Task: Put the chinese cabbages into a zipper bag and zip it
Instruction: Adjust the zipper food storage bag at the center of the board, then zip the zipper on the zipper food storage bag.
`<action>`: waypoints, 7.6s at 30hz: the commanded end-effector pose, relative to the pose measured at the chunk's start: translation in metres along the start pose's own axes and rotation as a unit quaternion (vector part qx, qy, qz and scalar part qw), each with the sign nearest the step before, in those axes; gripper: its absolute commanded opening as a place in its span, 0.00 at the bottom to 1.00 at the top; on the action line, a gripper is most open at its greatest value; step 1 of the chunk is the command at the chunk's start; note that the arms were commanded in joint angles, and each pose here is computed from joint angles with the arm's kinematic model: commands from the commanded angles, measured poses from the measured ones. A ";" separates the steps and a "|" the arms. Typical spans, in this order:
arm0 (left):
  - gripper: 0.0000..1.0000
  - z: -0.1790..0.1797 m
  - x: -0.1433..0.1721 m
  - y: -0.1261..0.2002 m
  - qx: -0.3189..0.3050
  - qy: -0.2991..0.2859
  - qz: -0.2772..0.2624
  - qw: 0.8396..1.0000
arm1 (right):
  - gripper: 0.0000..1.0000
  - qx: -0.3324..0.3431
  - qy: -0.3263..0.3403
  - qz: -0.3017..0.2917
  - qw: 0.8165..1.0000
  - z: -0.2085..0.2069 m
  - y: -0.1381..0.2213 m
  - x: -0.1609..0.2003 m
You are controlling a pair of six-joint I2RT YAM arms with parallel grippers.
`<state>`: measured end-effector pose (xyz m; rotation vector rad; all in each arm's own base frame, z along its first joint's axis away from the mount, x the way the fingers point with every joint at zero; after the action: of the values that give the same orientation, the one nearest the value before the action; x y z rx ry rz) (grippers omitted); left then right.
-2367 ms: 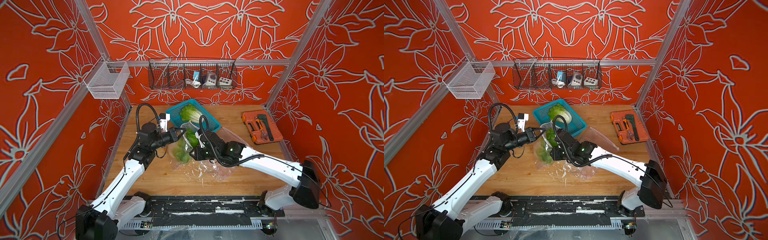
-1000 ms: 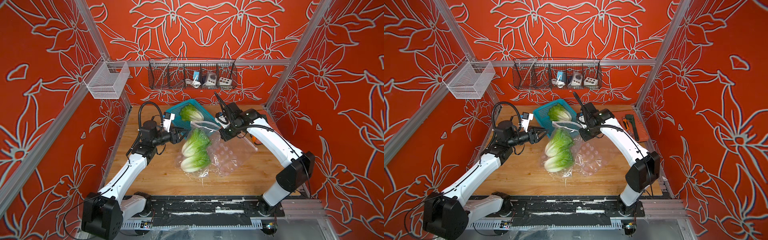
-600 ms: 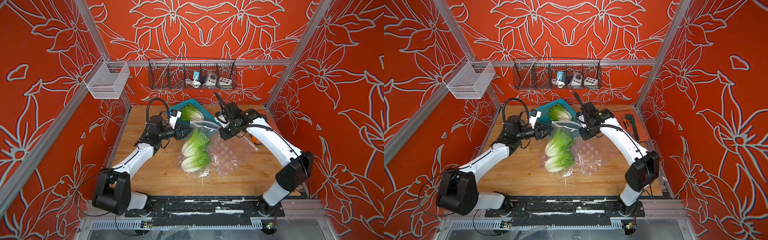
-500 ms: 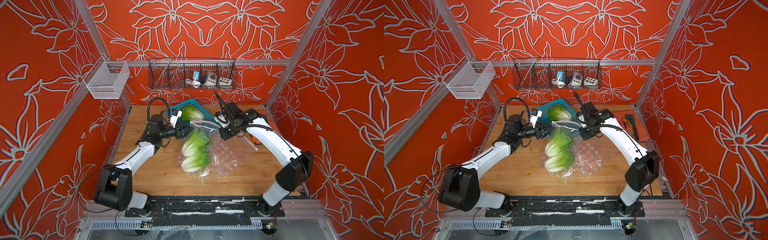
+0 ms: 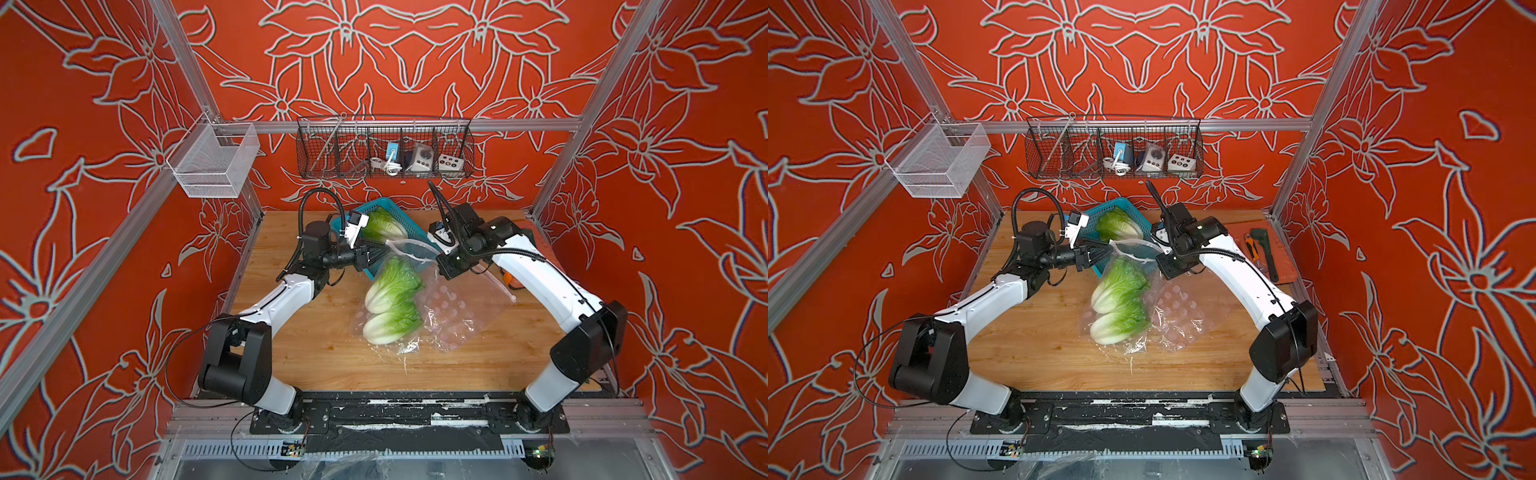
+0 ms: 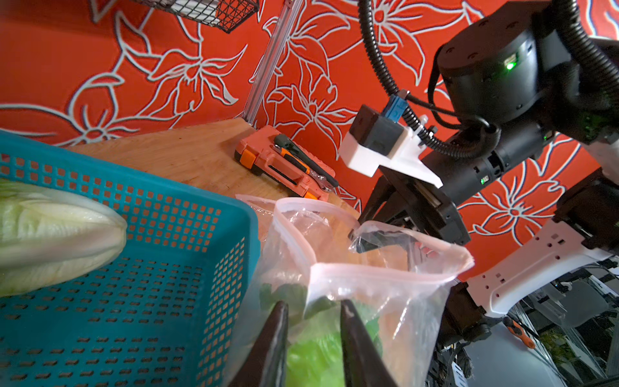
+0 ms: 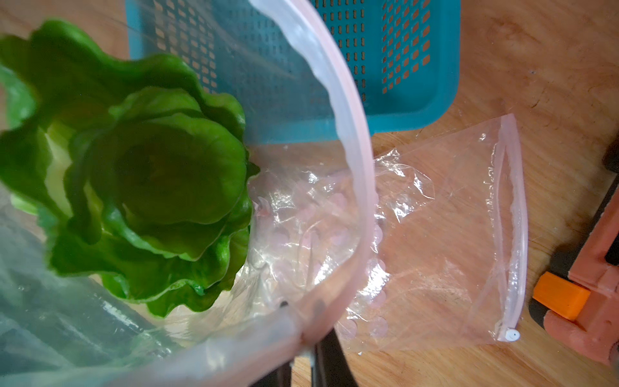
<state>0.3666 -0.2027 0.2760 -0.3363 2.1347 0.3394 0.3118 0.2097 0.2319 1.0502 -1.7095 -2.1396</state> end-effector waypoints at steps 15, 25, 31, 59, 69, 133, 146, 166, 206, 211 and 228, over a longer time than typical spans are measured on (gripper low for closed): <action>0.00 -0.027 -0.047 0.066 -0.056 0.008 -0.062 0.997 | 0.00 -0.080 0.017 -0.112 0.990 0.028 0.055 -0.004; 0.00 -0.091 -0.070 0.131 -0.144 -0.040 -0.138 0.979 | 0.00 -0.146 0.076 -0.222 0.961 0.060 0.112 -0.007; 0.00 -0.069 -0.067 0.147 -0.243 -0.042 -0.149 0.958 | 0.00 -0.087 0.098 -0.194 0.972 0.043 0.100 -0.006; 0.00 -0.013 -0.028 0.124 -0.220 0.038 -0.144 0.964 | 0.77 -0.165 -0.005 -0.388 0.907 0.019 0.061 -0.024; 0.00 -0.002 -0.022 0.125 -0.238 0.045 -0.145 0.959 | 0.90 -0.231 -0.030 -0.410 0.882 0.014 0.041 -0.066; 0.00 0.021 -0.022 0.126 -0.271 0.071 -0.137 0.950 | 0.14 -0.357 0.079 -0.399 0.841 0.000 0.037 -0.102; 0.11 0.006 -0.052 0.144 -0.315 0.043 -0.149 0.937 | 0.00 -0.328 0.077 -0.422 0.842 0.004 0.064 -0.099; 0.62 -0.132 -0.075 0.004 -0.013 -0.211 0.017 0.977 | 0.00 -0.225 0.299 -0.420 0.827 0.088 0.116 -0.063; 0.00 -0.135 -0.043 -0.006 0.057 -0.228 0.082 0.968 | 0.00 -0.211 0.296 -0.430 0.826 0.086 0.117 -0.061; 0.00 -0.125 -0.052 0.017 0.025 -0.221 0.067 0.973 | 0.00 -0.191 0.276 -0.439 0.833 0.075 0.117 -0.058; 0.00 -0.116 -0.047 0.030 -0.027 -0.211 0.066 0.975 | 0.00 -0.150 0.178 -0.453 0.861 0.039 0.115 -0.068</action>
<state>0.2991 -0.2250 0.3656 -0.0815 1.7886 0.4699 0.2821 0.2631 0.3638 2.2500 -0.5125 -2.2050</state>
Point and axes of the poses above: each gripper's point midway between its finger pads, its own y axis back along the fingers, its own z axis along the line the jaws close on, x = y × z, the point moved 2 cm from there along y, back along the fingers, and after that the axes turned 5 degrees about y, right-handed, at the moved point
